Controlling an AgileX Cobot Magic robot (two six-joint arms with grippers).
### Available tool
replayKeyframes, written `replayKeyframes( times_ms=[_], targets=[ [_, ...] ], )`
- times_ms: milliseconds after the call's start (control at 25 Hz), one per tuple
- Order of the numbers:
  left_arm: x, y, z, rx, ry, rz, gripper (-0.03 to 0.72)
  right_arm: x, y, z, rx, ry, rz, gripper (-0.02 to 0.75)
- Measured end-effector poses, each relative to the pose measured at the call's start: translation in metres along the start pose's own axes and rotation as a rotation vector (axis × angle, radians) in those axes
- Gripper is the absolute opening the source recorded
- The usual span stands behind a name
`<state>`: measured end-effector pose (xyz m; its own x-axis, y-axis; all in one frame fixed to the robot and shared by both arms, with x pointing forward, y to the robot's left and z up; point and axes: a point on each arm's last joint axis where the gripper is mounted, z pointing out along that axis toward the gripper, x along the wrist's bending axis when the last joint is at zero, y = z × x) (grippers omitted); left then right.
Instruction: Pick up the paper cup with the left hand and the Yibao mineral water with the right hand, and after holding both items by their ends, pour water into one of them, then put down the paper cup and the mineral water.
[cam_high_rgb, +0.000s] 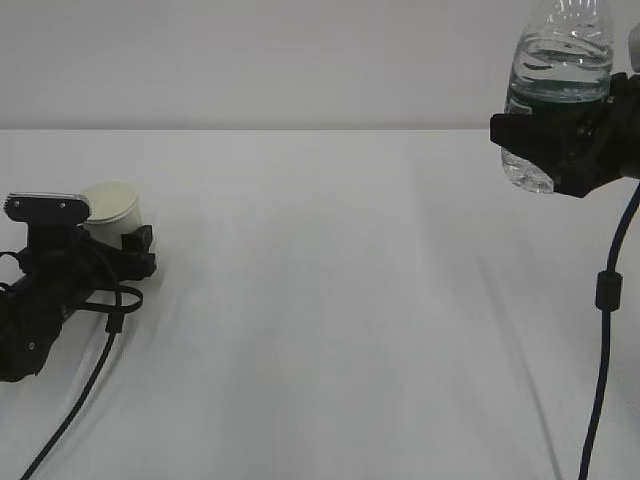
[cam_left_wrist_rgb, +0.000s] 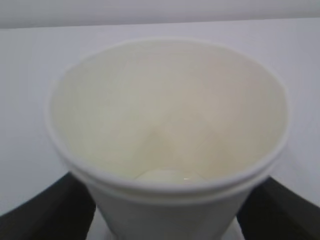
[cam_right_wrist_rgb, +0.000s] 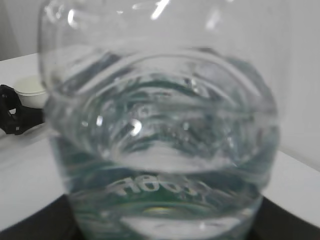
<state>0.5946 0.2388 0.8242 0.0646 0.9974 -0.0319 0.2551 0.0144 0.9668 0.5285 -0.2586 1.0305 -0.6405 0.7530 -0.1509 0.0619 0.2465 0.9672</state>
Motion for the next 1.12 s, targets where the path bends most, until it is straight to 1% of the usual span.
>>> replayKeyframes(
  times_ms=[120,480,840,960,1120],
  targets=[
    [0.000,-0.003,0.000,0.008,0.001,0.001,0.593,0.000,0.000,0.000,0.000,0.000,0.000,0.399],
    [-0.003,0.007,0.020,-0.055,-0.004,-0.007,0.593,0.001,-0.001,0.000,0.007,0.008,-0.010,0.399],
    [-0.003,0.006,0.022,-0.057,-0.004,-0.007,0.590,0.001,-0.001,0.000,0.011,0.012,-0.016,0.399],
    [-0.003,0.006,0.022,-0.057,-0.004,-0.007,0.559,0.001,-0.001,0.000,0.011,0.012,-0.016,0.399],
    [-0.003,0.006,0.022,-0.059,-0.006,-0.007,0.492,0.001,-0.001,0.000,0.011,0.013,-0.017,0.399]
  ],
)
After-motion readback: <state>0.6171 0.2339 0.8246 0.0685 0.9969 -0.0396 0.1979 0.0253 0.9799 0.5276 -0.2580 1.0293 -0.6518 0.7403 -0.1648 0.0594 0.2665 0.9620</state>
